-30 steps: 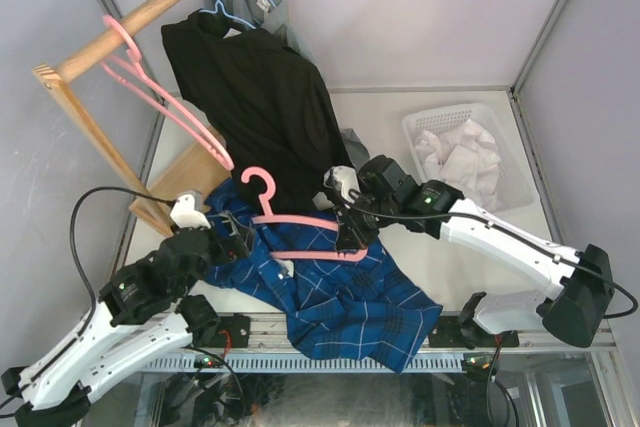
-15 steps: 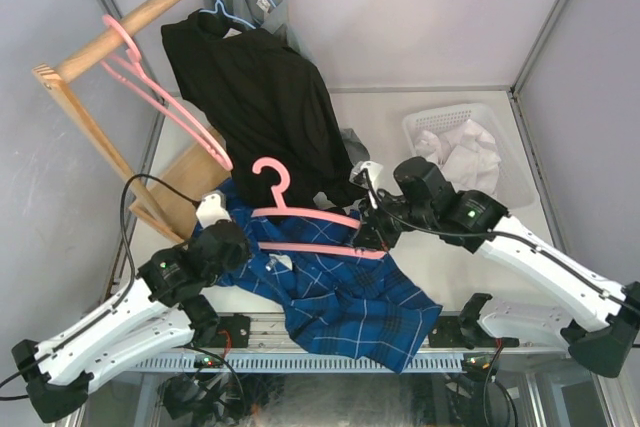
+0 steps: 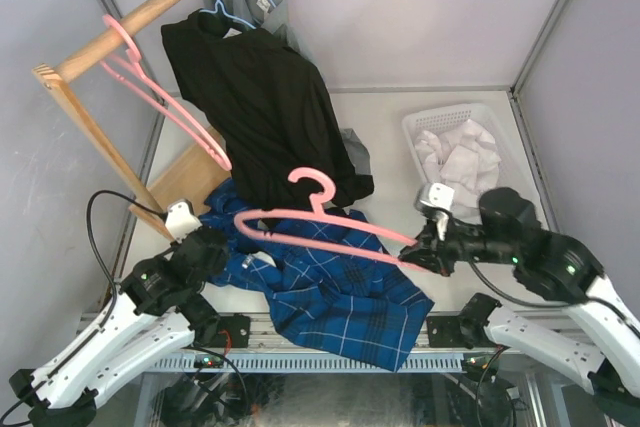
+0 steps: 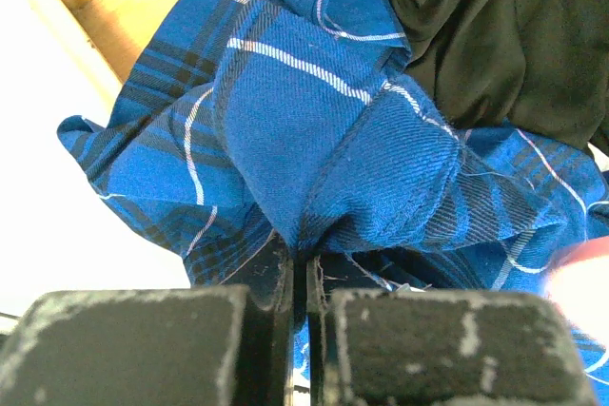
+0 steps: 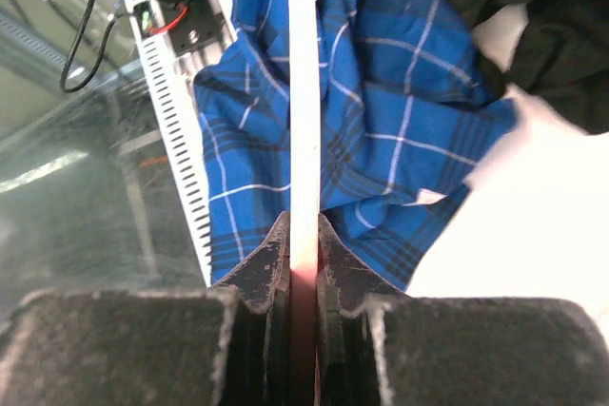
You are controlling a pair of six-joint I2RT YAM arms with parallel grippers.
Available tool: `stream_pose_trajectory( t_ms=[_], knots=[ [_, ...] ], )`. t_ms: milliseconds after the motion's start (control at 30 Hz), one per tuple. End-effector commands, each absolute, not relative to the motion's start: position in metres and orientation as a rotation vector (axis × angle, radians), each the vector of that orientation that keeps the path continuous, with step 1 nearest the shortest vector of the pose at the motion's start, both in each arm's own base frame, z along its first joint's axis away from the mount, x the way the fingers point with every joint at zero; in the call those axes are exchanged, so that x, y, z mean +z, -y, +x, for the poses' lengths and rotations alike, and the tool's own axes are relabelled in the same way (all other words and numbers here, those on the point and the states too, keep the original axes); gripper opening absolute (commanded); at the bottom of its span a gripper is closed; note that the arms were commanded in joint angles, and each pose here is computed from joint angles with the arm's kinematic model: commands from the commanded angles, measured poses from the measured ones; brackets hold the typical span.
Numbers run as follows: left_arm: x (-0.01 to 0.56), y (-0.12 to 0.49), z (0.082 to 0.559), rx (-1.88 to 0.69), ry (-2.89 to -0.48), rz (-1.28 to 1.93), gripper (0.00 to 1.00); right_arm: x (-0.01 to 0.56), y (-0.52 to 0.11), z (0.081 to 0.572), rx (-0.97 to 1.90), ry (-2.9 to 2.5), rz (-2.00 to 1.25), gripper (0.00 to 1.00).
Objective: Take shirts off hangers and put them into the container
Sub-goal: Remove the shirt from the hanger, then place the hanger on the clothesline.
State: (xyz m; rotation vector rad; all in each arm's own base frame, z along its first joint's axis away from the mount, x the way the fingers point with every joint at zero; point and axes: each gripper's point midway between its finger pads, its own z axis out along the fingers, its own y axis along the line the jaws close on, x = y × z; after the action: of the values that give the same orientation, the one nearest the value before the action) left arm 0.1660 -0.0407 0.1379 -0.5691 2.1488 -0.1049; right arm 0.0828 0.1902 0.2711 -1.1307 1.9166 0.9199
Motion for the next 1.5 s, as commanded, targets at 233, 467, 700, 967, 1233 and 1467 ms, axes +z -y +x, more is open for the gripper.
stream_pose_trajectory(
  t_ms=[233,467,700,967,1233,1467],
  knots=[
    [0.169,0.06,0.182,-0.258,-2.059,-0.534,0.06,0.338,-0.161,0.119,0.668,-1.568,-0.899,0.0],
    [0.171,0.091,0.185,-0.389,-2.096,-0.389,0.08,0.359,-0.207,0.143,0.839,-1.48,-0.806,0.0],
    [0.167,0.117,0.181,-0.471,-2.164,-0.203,0.02,0.37,-0.246,0.184,0.911,-1.49,-0.67,0.0],
    [0.169,0.148,0.173,-0.618,-2.208,-0.042,0.21,0.38,-0.283,0.204,0.945,-1.509,-0.652,0.0],
    [0.171,0.144,0.176,-0.584,-2.202,-0.06,0.47,0.407,-0.32,0.237,0.787,-1.477,-0.632,0.0],
    [0.177,0.135,0.173,-0.576,-2.183,-0.107,0.69,0.434,-0.365,0.265,0.822,-1.543,-0.603,0.0]
  ],
)
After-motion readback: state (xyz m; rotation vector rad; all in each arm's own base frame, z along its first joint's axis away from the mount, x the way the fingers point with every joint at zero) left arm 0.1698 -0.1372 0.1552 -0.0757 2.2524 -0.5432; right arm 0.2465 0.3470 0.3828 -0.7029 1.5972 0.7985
